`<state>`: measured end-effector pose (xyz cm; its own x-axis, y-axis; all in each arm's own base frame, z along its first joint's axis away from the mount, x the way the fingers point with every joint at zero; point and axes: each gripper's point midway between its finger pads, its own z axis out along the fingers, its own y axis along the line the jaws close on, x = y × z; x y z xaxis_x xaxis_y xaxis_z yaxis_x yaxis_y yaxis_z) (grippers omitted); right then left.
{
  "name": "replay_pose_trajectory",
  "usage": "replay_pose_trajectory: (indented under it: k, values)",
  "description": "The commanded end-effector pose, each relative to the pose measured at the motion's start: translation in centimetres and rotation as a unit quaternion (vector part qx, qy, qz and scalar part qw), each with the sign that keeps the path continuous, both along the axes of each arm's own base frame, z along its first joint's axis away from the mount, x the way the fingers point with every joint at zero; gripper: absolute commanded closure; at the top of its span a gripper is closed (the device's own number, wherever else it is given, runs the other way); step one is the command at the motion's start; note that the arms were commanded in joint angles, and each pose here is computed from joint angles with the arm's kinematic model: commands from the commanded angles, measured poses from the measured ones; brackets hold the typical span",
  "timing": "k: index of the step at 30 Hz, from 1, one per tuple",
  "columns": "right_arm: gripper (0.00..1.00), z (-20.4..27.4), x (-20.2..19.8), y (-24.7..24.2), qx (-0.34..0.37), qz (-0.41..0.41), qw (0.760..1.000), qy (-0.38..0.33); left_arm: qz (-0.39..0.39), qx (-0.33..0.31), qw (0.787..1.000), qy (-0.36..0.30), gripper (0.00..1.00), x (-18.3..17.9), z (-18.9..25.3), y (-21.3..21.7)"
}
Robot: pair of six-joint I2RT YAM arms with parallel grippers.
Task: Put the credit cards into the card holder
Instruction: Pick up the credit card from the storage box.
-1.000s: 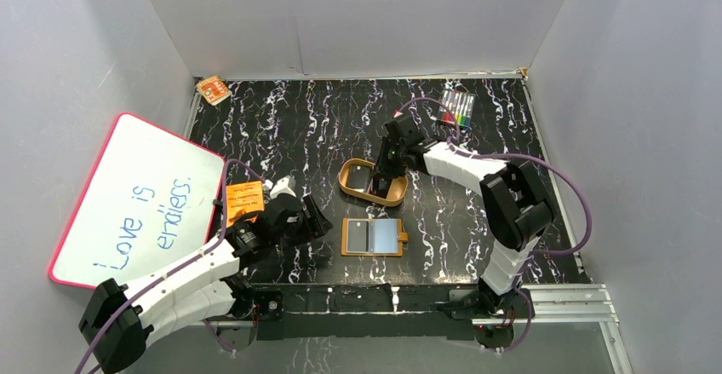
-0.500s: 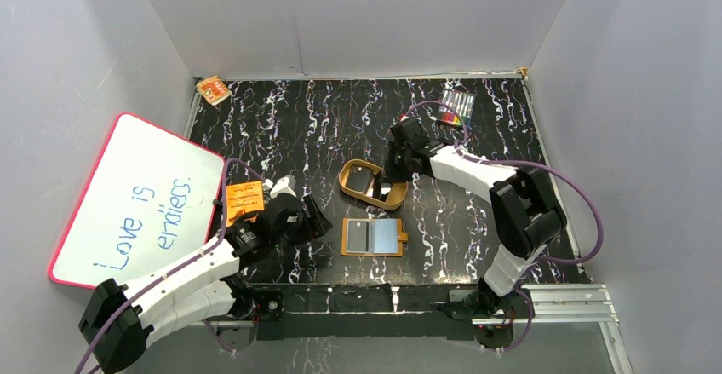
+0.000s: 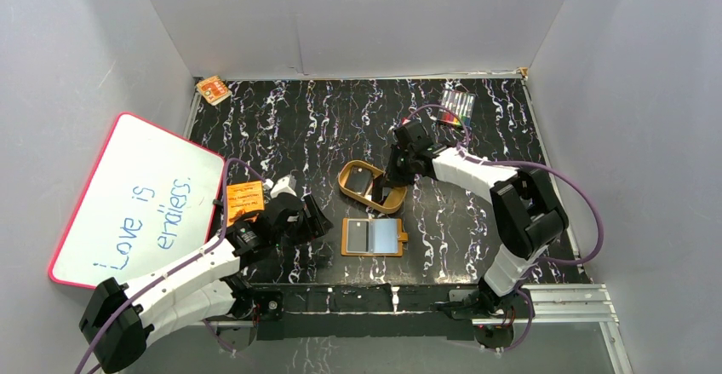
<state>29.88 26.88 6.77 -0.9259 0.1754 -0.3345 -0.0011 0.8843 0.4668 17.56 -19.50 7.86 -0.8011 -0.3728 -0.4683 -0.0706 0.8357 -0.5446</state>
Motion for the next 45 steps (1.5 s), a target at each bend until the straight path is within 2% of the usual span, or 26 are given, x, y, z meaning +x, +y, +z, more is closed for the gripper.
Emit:
replay_pose_trajectory:
  k: [1,4,7,11,18,21,23,26,28,31,35,36,38,41,43,45]
  values:
    - [0.85,-0.8,-0.5,0.7,0.014,0.017,1.000,0.017,0.002,-0.011,1.000,-0.008,0.37,0.3,1.0,-0.3]
    - [0.86,-1.0,-0.4,1.0,0.018,0.017,0.999,0.021,0.002,-0.011,1.000,-0.009,0.37,0.3,1.1,-0.3]
    - [1.00,-0.8,-0.3,0.8,0.016,0.013,1.000,0.016,0.003,-0.009,1.000,-0.010,0.37,0.3,1.1,-0.2]
    - [1.00,1.2,-0.2,0.4,0.022,0.009,1.000,-0.007,0.009,0.001,1.000,-0.023,0.37,0.8,1.8,0.2]
    - [1.00,7.1,-1.2,-0.7,0.034,0.032,0.997,-0.069,0.029,0.024,0.995,-0.089,0.36,3.2,6.2,0.9]
    - [1.00,10.4,-2.3,-0.7,0.060,0.071,0.989,-0.115,0.038,0.024,0.991,-0.123,0.35,4.2,9.1,0.9]
    - [1.00,13.4,-3.6,-0.2,0.098,0.121,0.974,-0.164,0.040,0.009,0.988,-0.148,0.34,4.8,11.3,0.7]
    - [1.00,18.9,-6.1,0.3,0.162,0.197,0.931,-0.259,0.021,-0.054,0.979,-0.193,0.27,5.0,15.5,-0.9]
    - [1.00,22.7,-8.4,0.2,0.199,0.250,0.890,-0.326,0.007,-0.118,0.969,-0.216,0.19,4.7,18.6,-2.1]
    - [1.00,26.1,-10.0,-1.2,0.182,0.281,0.845,-0.416,-0.018,-0.227,0.948,-0.223,0.14,3.5,22.9,-4.3]
    - [1.00,29.7,-9.8,-3.7,0.115,0.274,0.784,-0.546,-0.038,-0.336,0.925,-0.175,0.12,2.5,27.0,-6.8]
    - [1.00,30.9,-9.8,-4.4,0.099,0.267,0.763,-0.580,-0.047,-0.355,0.922,-0.149,0.12,2.1,27.5,-7.6]
    - [1.00,33.2,-9.1,-6.0,0.029,0.260,0.705,-0.659,-0.058,-0.383,0.916,-0.103,0.11,1.7,28.8,-8.7]
    - [1.00,35.0,-7.2,-7.6,-0.083,0.259,0.643,-0.716,-0.063,-0.393,0.917,-0.033,0.10,1.4,29.4,-10.1]
    - [1.00,35.9,-6.1,-8.6,-0.153,0.255,0.603,-0.740,-0.058,-0.391,0.918,-0.014,0.09,1.9,30.2,-10.5]
    - [1.00,37.4,-5.7,-9.1,-0.213,0.245,0.552,-0.768,-0.037,-0.370,0.928,-0.013,0.09,3.0,30.4,-10.3]
